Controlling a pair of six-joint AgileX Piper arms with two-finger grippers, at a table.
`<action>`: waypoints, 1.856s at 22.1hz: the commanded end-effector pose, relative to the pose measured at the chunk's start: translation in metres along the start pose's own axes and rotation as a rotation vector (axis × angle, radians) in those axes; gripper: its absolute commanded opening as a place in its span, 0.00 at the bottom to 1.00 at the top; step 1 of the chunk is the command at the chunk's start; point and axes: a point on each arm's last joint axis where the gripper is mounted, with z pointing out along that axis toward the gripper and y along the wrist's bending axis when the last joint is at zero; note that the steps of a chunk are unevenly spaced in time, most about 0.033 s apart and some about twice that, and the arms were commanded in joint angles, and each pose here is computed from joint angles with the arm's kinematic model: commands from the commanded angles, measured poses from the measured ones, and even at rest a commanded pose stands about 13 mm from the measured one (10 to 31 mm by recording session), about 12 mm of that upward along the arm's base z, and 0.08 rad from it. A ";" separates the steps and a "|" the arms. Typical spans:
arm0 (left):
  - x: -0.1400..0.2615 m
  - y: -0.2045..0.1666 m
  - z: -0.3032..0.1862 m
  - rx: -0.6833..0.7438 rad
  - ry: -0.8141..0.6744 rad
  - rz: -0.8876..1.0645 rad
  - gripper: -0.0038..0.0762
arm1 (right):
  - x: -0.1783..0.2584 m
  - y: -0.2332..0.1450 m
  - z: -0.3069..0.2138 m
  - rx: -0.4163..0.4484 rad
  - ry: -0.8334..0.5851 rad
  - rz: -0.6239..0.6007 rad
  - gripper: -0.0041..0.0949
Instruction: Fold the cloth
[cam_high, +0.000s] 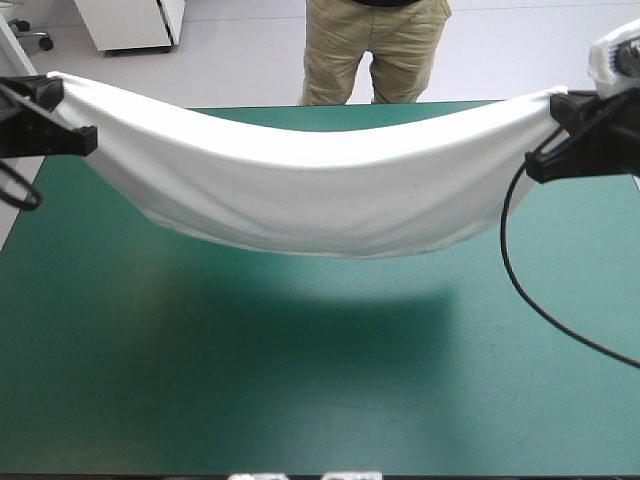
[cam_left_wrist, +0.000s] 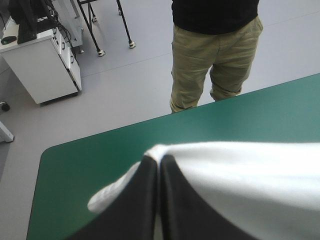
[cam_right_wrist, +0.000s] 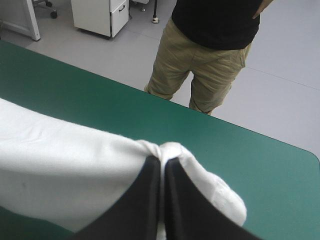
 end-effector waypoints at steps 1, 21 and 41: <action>-0.003 -0.004 -0.043 -0.015 -0.086 -0.003 0.04 | -0.001 0.009 -0.044 0.007 -0.088 -0.023 0.02; 0.003 0.009 0.158 0.025 -0.024 -0.104 0.04 | -0.025 -0.034 0.159 -0.006 -0.104 0.077 0.02; 0.149 -0.012 0.258 0.114 0.660 -0.094 0.04 | 0.077 -0.025 0.250 -0.215 0.535 0.094 0.02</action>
